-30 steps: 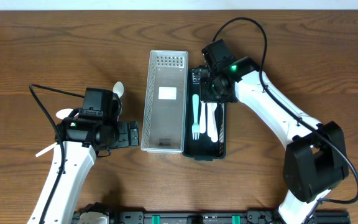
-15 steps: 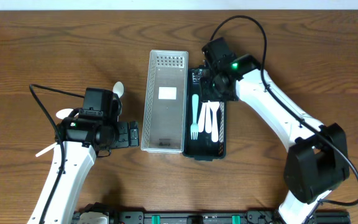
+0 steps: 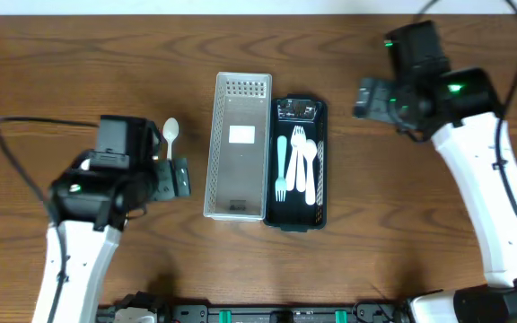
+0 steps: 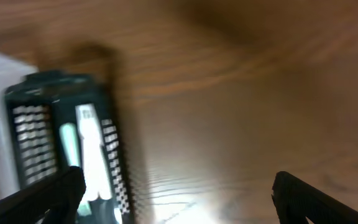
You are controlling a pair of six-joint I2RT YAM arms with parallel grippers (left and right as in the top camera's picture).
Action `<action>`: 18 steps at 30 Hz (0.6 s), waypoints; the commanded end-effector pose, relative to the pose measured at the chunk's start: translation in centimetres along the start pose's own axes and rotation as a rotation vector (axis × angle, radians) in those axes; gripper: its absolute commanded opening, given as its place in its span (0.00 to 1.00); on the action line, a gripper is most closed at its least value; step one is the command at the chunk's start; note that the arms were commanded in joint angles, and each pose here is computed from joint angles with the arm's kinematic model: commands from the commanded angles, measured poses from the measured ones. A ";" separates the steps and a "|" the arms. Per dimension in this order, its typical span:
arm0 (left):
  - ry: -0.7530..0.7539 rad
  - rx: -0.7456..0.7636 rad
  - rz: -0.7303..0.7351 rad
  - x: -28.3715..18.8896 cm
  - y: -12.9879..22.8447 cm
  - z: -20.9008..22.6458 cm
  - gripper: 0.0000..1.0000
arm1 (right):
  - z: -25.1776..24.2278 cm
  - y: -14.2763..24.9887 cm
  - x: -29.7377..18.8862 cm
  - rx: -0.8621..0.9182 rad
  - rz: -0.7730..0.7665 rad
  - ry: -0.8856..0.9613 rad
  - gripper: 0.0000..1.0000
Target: Pack container
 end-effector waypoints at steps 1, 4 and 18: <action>-0.022 0.036 -0.099 -2.3 -2.7 -0.3 0.98 | -1.5 0.8 2.6 0.052 0.099 0.014 0.99; -0.049 0.045 -0.116 -2.3 -4.5 -0.6 0.98 | -2.4 1.9 4.9 0.065 0.145 0.039 0.99; -0.082 0.121 -0.051 4.9 -8.6 -1.6 0.98 | -5.1 2.3 7.7 0.042 0.119 0.144 0.99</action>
Point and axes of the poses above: each gripper's point midway between its finger pads, its own x axis out along the fingers, its own z axis along the line the jaws close on, y = z × x, the point moved 9 cm from there along -x, back along the fingers, and after that the axes turned 2 degrees about -x, right-handed, at the moved point
